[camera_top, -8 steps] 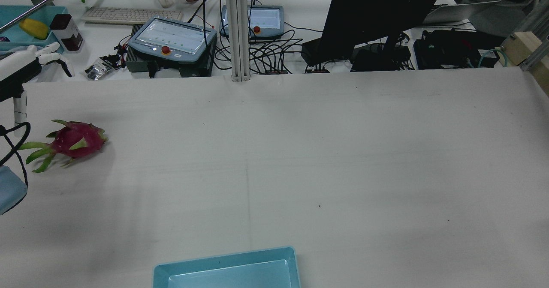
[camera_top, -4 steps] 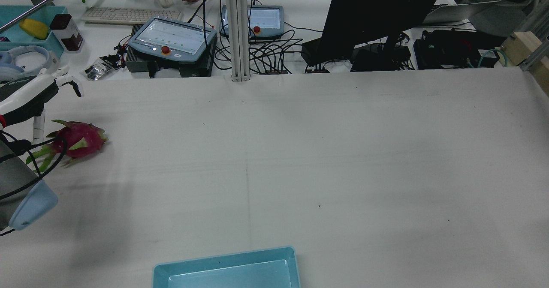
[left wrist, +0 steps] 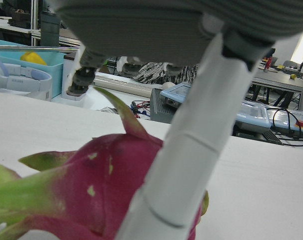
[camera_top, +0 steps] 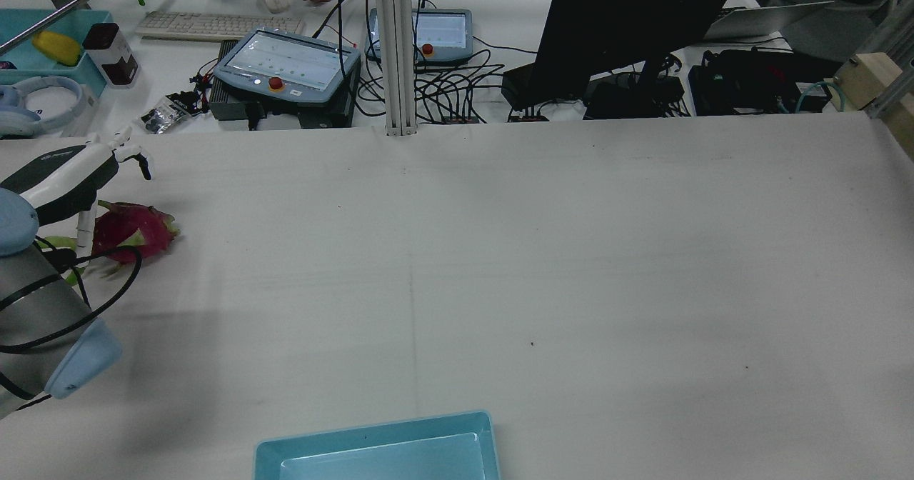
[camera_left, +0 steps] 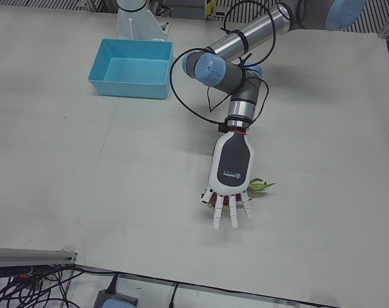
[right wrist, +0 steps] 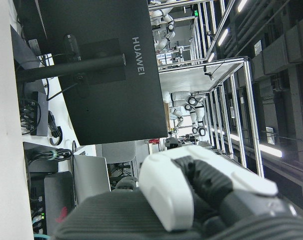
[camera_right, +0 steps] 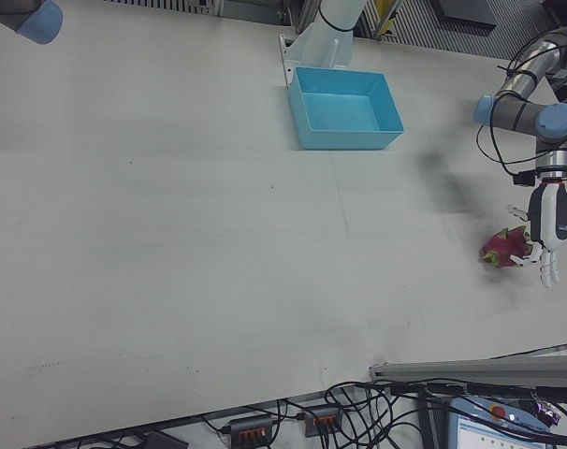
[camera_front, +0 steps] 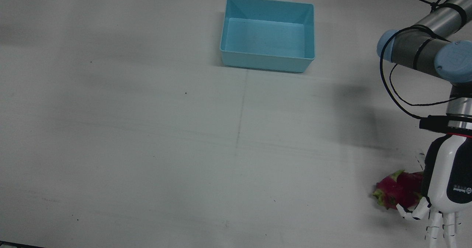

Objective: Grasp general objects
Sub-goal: 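Reach the left hand down toward the pink dragon fruit, then close the left hand's fingers around the dragon fruit and lift it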

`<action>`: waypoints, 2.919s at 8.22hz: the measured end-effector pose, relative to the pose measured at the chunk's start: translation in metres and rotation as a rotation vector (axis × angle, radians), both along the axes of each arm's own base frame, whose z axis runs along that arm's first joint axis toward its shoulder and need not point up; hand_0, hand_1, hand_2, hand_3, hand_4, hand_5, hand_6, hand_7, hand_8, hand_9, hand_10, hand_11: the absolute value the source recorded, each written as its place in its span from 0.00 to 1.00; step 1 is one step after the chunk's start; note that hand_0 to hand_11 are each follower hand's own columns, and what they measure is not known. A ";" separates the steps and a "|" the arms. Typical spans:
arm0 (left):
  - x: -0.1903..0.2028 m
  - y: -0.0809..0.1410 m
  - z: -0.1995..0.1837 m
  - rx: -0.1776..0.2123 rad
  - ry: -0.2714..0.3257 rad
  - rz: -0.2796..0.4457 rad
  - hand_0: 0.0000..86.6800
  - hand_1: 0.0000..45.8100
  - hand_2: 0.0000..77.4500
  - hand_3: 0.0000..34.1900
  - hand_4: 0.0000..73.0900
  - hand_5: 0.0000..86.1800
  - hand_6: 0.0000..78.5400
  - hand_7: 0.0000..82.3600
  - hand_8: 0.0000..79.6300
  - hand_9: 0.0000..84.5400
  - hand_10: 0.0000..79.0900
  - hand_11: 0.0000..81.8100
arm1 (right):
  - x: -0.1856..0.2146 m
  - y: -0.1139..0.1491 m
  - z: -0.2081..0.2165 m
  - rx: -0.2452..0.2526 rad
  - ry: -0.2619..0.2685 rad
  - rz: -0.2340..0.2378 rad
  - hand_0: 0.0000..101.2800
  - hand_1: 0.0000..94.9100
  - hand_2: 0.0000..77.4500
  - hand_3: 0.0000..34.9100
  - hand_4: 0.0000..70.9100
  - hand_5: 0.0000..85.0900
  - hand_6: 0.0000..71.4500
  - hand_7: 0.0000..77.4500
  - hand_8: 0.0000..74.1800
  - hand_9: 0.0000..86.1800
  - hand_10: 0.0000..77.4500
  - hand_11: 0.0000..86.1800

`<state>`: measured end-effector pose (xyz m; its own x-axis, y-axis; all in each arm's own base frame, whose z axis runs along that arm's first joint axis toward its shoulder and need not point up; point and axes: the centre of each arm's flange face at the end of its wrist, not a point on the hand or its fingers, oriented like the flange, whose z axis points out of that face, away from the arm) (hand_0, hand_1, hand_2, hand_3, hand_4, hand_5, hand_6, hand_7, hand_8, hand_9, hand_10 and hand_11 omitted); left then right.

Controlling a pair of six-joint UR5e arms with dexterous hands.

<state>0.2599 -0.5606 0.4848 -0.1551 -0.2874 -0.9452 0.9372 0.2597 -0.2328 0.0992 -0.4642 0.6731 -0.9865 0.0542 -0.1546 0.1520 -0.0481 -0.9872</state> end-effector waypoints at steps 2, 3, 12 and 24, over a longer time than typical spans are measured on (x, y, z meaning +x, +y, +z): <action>0.012 0.000 0.013 -0.007 -0.009 0.003 0.92 0.00 0.01 0.88 0.00 0.66 0.00 0.02 0.07 0.01 0.28 0.01 | 0.000 0.000 0.000 0.001 0.000 0.000 0.00 1.00 1.00 0.00 0.00 0.00 0.00 0.00 0.00 0.01 0.00 0.00; 0.014 -0.002 0.020 -0.010 -0.012 0.003 0.92 0.00 0.01 0.88 0.00 0.66 0.00 0.02 0.07 0.01 0.28 0.01 | 0.000 0.000 -0.001 0.001 0.000 0.000 0.00 1.00 1.00 0.00 0.00 0.00 0.00 0.00 0.00 0.01 0.00 0.00; 0.036 -0.002 0.055 -0.025 -0.027 0.027 0.92 0.00 0.01 0.90 0.00 0.75 0.01 0.09 0.05 0.01 0.28 0.01 | 0.000 0.000 -0.001 0.001 0.000 0.000 0.00 1.00 1.00 0.00 0.00 0.01 0.00 0.00 0.00 0.01 0.00 0.01; 0.033 0.001 0.057 -0.024 -0.031 0.007 0.92 0.00 0.01 0.25 0.48 0.77 0.53 0.55 0.40 0.57 0.24 0.61 | 0.000 0.000 -0.001 0.000 0.000 -0.001 0.00 1.00 1.00 0.00 0.00 0.00 0.00 0.00 0.00 0.01 0.00 0.01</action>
